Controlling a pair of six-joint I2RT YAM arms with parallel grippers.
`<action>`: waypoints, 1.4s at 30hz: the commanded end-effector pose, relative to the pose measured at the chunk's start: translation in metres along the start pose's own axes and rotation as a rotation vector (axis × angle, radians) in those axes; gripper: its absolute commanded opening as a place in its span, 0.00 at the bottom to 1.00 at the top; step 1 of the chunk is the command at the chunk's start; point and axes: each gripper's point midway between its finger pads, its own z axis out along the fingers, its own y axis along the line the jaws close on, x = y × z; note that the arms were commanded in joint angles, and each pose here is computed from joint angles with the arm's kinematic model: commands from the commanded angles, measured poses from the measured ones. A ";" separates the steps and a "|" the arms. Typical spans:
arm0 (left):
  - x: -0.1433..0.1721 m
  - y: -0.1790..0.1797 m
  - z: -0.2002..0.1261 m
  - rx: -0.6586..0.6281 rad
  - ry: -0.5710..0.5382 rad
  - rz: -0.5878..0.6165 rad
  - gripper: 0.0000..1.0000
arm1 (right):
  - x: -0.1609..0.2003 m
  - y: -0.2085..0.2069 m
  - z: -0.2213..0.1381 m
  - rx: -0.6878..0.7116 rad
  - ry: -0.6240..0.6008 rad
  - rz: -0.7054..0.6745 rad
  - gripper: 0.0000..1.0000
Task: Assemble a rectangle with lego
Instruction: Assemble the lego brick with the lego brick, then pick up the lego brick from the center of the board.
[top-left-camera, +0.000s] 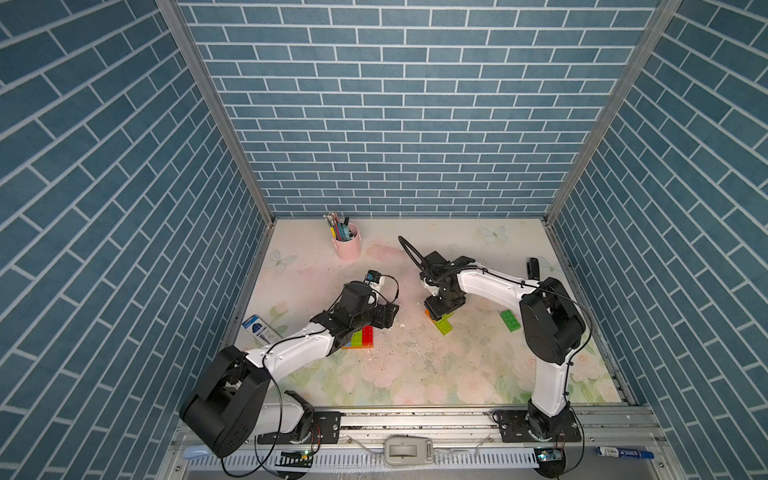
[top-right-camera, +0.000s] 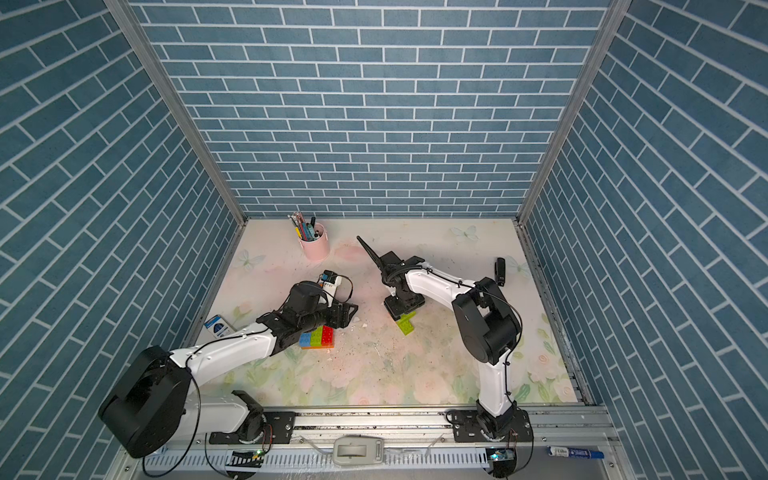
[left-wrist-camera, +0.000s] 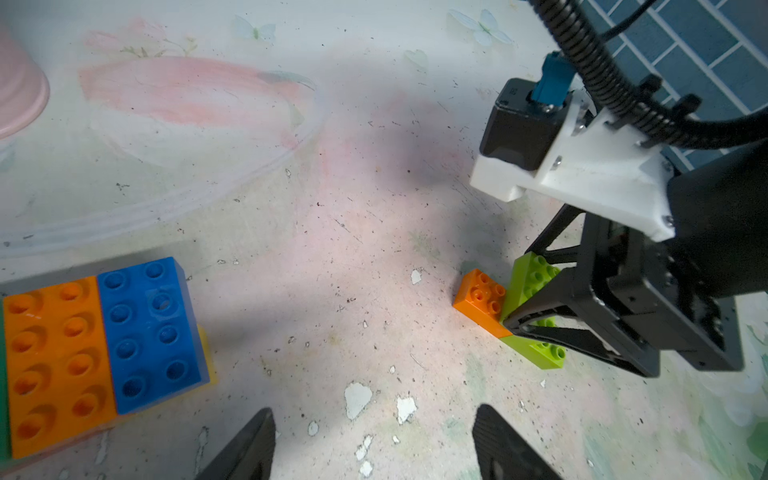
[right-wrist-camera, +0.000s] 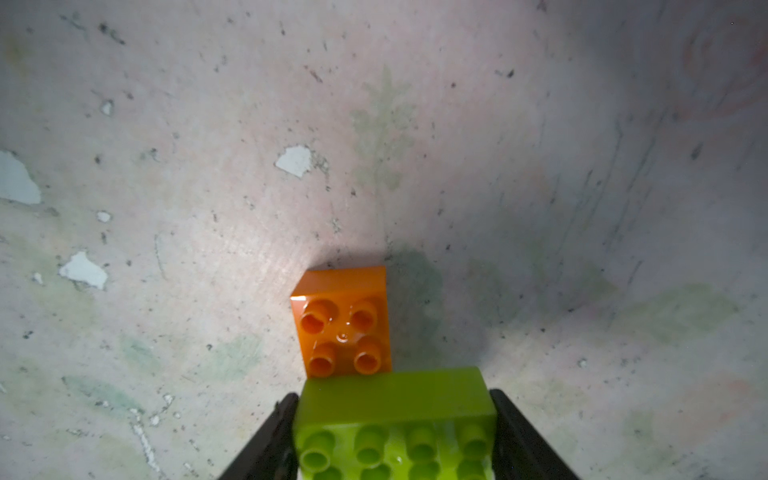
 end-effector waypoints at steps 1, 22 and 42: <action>-0.003 0.001 -0.005 -0.007 -0.011 0.015 0.77 | 0.028 0.004 0.046 -0.022 0.116 -0.007 0.11; -0.022 -0.007 -0.012 0.011 -0.055 0.026 0.77 | -0.008 0.001 -0.052 -0.070 -0.068 0.033 0.89; -0.003 -0.129 0.044 0.145 0.069 0.299 0.83 | 0.117 -0.177 -0.016 -0.153 -0.166 1.090 0.85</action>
